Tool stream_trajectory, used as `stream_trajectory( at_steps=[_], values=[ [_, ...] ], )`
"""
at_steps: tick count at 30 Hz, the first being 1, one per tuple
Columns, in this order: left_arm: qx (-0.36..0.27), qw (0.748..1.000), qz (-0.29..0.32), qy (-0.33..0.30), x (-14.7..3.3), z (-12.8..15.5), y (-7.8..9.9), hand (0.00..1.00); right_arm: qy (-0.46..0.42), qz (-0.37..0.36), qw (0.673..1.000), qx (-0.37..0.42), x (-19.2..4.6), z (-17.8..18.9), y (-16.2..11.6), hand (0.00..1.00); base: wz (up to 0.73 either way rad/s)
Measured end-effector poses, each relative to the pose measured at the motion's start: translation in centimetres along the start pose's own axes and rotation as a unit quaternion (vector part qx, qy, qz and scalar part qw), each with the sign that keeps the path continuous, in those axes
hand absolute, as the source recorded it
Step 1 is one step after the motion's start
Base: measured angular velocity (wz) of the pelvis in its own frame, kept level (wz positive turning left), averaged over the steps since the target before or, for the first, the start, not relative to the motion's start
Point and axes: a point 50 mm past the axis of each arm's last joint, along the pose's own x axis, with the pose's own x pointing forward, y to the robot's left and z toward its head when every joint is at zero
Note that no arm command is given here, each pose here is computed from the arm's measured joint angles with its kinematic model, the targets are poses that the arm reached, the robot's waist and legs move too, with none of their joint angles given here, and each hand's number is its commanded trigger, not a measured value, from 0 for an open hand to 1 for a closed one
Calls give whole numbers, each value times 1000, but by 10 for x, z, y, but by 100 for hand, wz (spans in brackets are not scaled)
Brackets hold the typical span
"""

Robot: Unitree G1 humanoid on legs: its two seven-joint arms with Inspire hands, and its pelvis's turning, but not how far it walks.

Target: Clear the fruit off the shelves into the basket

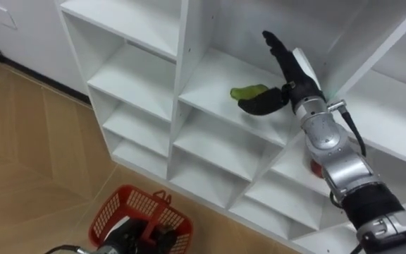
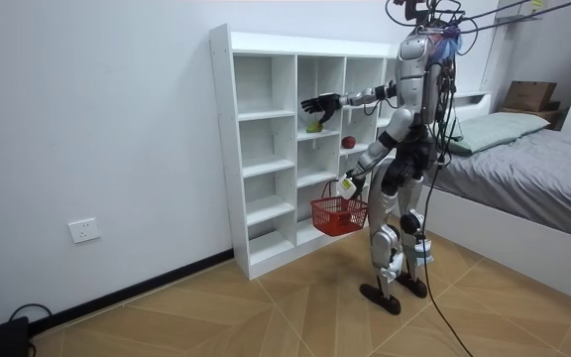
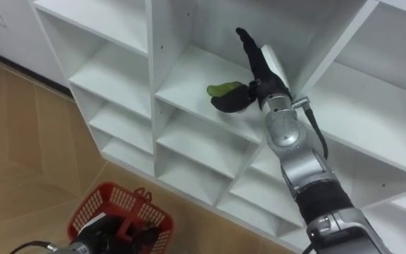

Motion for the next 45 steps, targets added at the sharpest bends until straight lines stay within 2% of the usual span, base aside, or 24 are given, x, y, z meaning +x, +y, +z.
stream_trajectory(
  at_steps=[16,35,36,37,38,39,41,45],
  values=[
    [-6,1000,-7,-3,1,2,-4,100,66,16,997,-47,4,-25,3,0,2],
    [3,1000,-13,-2,2,2,-6,100,78,16,996,-49,6,-28,0,2,0],
    [3,1000,-13,-2,2,2,-6,100,78,16,996,-49,6,-28,0,13,0],
    [3,1000,-13,0,2,1,-6,100,78,16,996,-49,6,-28,0,52,0],
    [3,1000,-14,2,2,1,-6,100,78,16,996,-49,6,-28,0,61,0],
    [3,1000,-14,2,2,0,-6,100,79,16,996,-49,6,-28,0,78,0],
    [2,1000,-14,3,2,0,-6,100,83,17,995,-50,6,-30,1,100,0],
    [3,1000,-15,5,2,-1,-6,100,74,11,996,-53,6,-29,-1,100,0]
  ],
)
